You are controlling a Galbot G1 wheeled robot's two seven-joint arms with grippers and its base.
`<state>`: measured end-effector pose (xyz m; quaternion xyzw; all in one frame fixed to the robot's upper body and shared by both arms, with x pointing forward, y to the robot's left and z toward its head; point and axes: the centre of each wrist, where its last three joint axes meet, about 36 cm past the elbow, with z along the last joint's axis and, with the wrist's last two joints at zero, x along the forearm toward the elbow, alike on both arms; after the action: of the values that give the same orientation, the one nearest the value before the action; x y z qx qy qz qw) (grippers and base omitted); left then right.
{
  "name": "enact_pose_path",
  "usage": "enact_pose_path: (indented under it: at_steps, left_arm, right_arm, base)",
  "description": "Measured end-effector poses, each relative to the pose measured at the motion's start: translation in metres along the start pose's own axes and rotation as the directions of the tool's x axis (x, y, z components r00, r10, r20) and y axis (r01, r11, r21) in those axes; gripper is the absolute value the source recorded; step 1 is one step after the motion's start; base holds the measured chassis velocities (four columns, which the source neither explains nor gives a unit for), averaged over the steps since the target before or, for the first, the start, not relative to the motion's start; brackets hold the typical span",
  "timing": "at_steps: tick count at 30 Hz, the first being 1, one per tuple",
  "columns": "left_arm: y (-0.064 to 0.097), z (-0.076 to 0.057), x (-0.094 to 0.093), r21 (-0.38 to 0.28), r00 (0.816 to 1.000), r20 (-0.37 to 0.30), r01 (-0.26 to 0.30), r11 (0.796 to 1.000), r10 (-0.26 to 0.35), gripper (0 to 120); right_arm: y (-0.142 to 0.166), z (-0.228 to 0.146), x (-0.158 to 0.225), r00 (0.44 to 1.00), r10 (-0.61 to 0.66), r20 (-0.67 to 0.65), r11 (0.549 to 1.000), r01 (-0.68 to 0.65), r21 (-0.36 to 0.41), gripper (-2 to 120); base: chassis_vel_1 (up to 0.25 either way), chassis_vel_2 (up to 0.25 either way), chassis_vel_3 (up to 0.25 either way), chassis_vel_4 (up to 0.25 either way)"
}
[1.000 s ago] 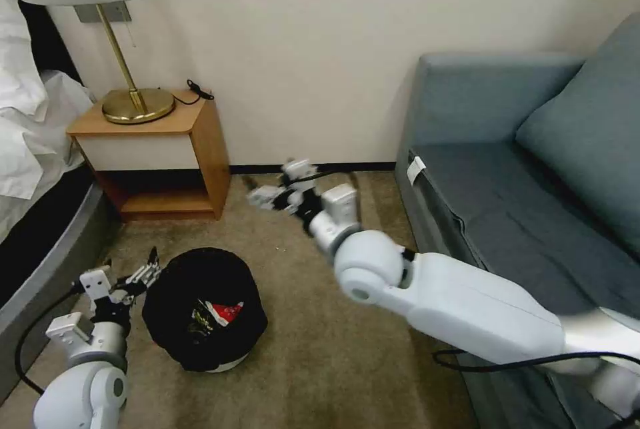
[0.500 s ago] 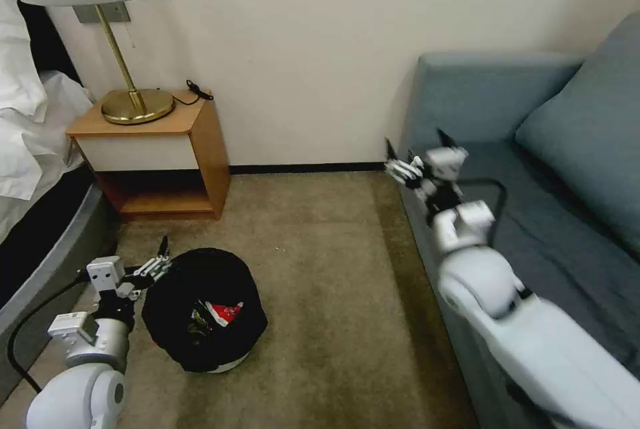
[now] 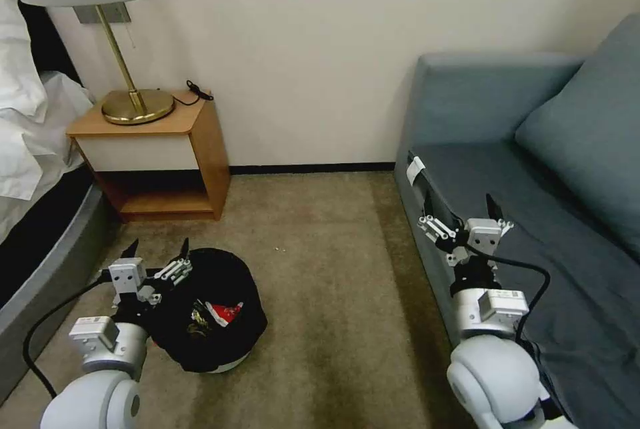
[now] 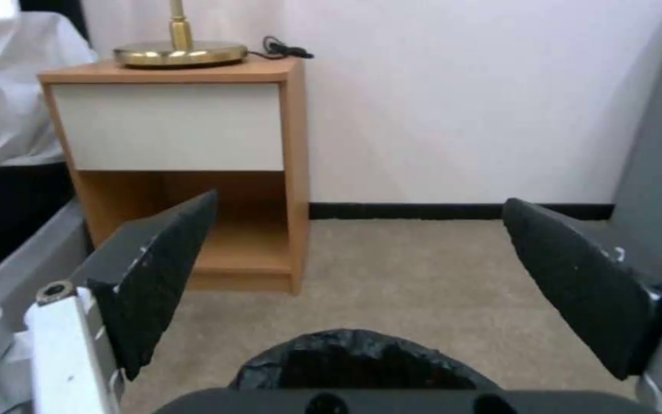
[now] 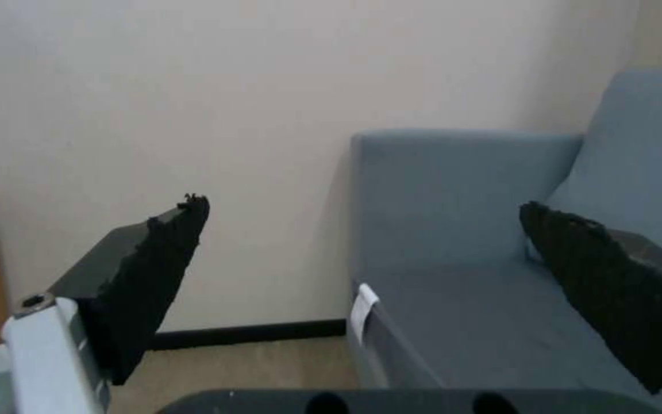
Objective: Pick up the trash bin, then pick up the garbage on the floor and place it into the trash bin.
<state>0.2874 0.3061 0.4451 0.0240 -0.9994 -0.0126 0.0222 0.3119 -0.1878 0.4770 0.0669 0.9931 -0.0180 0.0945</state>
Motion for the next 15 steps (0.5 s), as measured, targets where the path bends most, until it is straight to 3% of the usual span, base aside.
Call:
enact_pose_path:
  at_steps: [15]
  left_arm:
    - [-0.006, 0.000, 0.003, 0.004, 1.000, 0.013, -0.002, 1.000, 0.002, 100]
  right_arm:
    - [0.014, 0.006, 0.018, 0.999, -0.019, -0.036, 0.999, 0.017, -0.042, 100]
  base:
    - [0.000, 0.000, 0.000, 0.000]
